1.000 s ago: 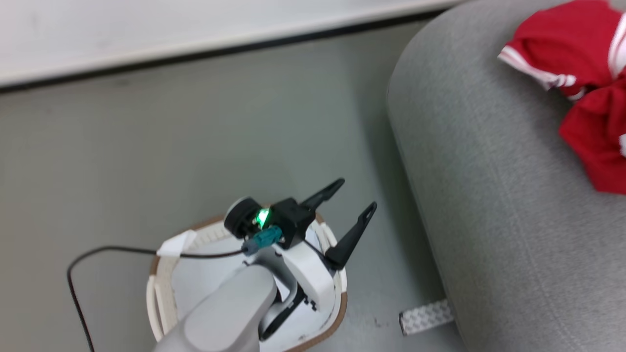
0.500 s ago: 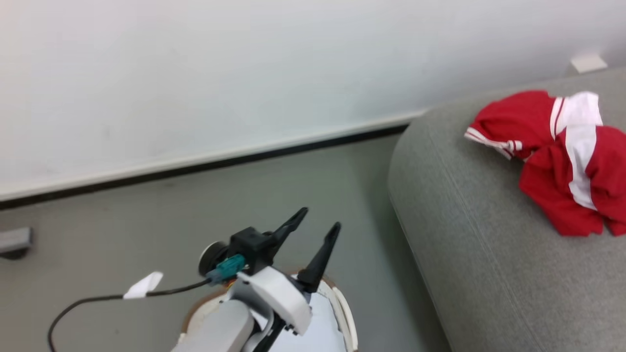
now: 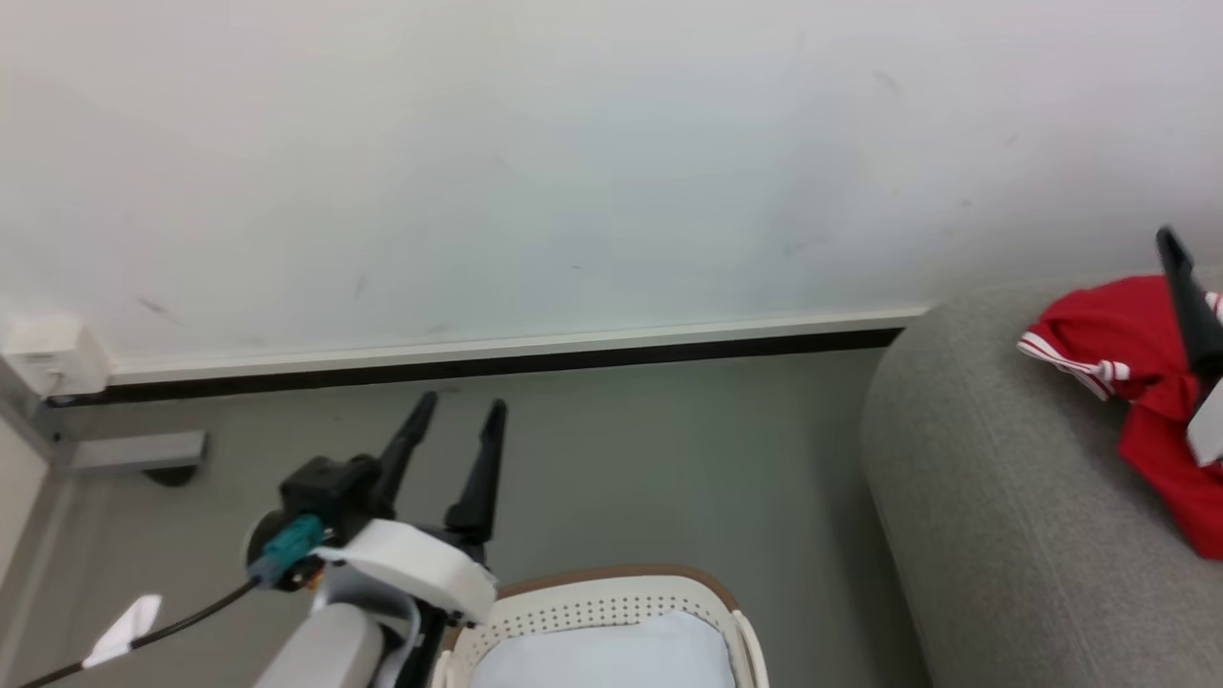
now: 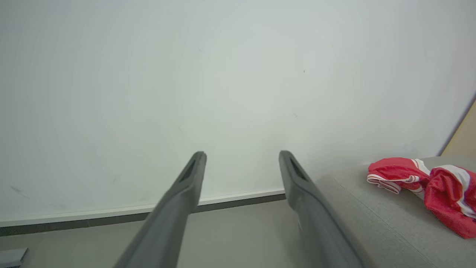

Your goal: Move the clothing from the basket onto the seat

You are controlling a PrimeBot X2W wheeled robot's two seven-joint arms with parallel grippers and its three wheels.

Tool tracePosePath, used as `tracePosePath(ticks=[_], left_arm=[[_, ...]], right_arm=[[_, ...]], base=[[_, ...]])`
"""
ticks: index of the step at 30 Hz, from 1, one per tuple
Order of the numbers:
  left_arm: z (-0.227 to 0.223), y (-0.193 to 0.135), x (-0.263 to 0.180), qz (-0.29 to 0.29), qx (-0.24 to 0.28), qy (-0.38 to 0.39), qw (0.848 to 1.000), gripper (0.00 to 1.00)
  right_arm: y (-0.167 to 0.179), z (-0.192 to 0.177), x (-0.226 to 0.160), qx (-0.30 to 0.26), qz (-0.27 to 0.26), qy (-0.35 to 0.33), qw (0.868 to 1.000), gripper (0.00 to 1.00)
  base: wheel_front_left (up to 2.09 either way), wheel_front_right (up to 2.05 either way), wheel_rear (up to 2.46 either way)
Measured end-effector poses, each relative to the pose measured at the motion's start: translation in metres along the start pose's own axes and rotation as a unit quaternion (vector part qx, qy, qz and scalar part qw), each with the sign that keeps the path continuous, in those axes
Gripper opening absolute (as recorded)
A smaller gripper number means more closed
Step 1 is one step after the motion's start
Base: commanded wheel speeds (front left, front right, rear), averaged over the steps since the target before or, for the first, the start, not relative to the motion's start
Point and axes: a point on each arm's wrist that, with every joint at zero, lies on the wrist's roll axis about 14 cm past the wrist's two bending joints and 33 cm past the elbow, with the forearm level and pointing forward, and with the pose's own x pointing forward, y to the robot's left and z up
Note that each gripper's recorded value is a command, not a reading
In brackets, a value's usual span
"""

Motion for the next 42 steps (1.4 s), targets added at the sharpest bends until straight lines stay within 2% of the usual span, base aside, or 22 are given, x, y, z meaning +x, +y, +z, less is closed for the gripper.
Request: tracePosePath(ticks=[3, 8, 16, 23, 26, 30, 42], left_arm=[[0.014, 0.030, -0.015, 0.056, 0.005, -0.020, 0.998, 1.00], [0.034, 0.075, -0.047, 0.139, 0.019, -0.050, 0.989, 1.00], [-0.006, 0.093, -0.093, 0.199, -0.027, -0.005, 0.980, 1.00], [-0.024, 0.093, -0.110, 0.212, -0.011, 0.020, 0.977, 1.00], [-0.030, 0.090, -0.113, 0.208, -0.004, 0.029, 0.978, 1.00], [-0.033, 0.087, -0.111, 0.198, -0.004, 0.032, 0.980, 1.00], [-0.032, 0.084, -0.103, 0.186, -0.008, 0.027, 0.982, 1.00]], right_arm=[[0.022, -0.014, -0.004, 0.041, 0.004, -0.025, 0.999, 1.00], [0.063, -0.029, -0.014, 0.071, 0.020, -0.052, 0.996, 1.00], [0.116, -0.073, -0.042, 0.141, 0.031, -0.039, 0.989, 1.00], [0.142, -0.095, -0.064, 0.165, 0.030, -0.021, 0.986, 1.00], [0.142, -0.097, -0.067, 0.184, 0.015, -0.022, 0.983, 1.00], [0.159, -0.094, -0.069, 0.191, 0.035, -0.024, 0.981, 1.00], [0.160, -0.091, -0.072, 0.198, 0.030, -0.029, 0.979, 1.00]], base=[[0.00, 0.00, 0.00], [0.00, 0.00, 0.00], [0.00, 0.00, 0.00], [0.00, 0.00, 0.00], [0.00, 0.00, 0.00], [0.00, 0.00, 0.00], [0.00, 0.00, 0.00]])
